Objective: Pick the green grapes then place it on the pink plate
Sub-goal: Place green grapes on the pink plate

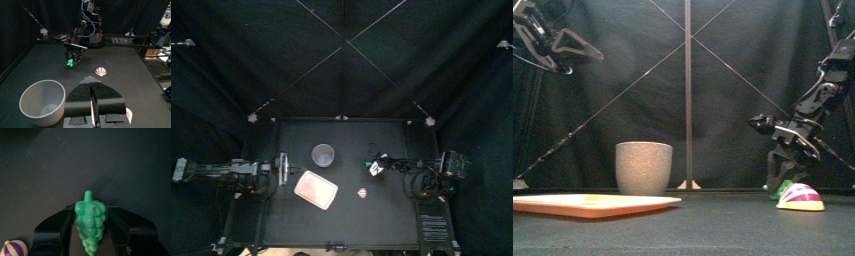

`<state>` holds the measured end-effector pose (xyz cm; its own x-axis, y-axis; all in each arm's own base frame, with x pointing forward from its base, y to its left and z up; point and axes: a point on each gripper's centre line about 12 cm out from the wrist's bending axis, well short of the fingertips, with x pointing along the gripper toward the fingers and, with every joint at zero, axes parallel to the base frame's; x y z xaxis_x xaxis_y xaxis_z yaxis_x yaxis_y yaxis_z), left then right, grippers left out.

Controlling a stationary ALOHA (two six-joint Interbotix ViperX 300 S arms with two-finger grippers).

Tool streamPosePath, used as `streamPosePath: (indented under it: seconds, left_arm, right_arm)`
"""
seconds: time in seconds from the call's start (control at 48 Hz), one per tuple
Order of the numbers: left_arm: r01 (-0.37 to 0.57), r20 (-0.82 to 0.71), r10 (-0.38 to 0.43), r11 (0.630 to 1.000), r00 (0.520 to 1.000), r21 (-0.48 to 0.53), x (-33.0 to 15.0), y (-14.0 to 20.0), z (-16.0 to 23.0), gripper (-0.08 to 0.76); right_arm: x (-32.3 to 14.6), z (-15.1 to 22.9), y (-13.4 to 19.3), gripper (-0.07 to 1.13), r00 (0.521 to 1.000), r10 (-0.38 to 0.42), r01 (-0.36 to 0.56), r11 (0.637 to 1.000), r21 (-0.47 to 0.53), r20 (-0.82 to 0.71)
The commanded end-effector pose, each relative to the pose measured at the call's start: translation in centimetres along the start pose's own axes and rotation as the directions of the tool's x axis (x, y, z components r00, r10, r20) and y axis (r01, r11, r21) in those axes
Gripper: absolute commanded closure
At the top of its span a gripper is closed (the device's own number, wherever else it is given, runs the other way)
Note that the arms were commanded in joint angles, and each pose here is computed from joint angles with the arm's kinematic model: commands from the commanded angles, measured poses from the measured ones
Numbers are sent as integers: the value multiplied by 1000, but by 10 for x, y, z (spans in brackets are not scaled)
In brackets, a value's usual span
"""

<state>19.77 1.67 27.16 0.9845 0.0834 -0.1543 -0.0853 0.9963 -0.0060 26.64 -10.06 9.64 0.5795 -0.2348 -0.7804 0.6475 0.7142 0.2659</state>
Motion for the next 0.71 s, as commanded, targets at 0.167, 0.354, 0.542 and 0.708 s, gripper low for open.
streamPosePath:
  seconds: [0.167,0.354,0.542,0.708]
  left_arm:
    - [-2,21,1,1000,1000,1,0,0,6,463]
    - [-12,17,12,1000,1000,-2,1,2,4,463]
    - [-20,17,20,1000,1000,0,1,4,3,463]
    - [-21,34,21,1000,999,3,0,4,5,463]
  right_arm:
    - [-6,17,36,523,996,86,-84,995,-56,32]
    - [-19,43,105,519,965,245,-228,961,-159,94]
    - [-21,62,180,519,917,381,-339,900,-272,116]
    - [9,64,217,519,910,405,-359,878,-317,89]
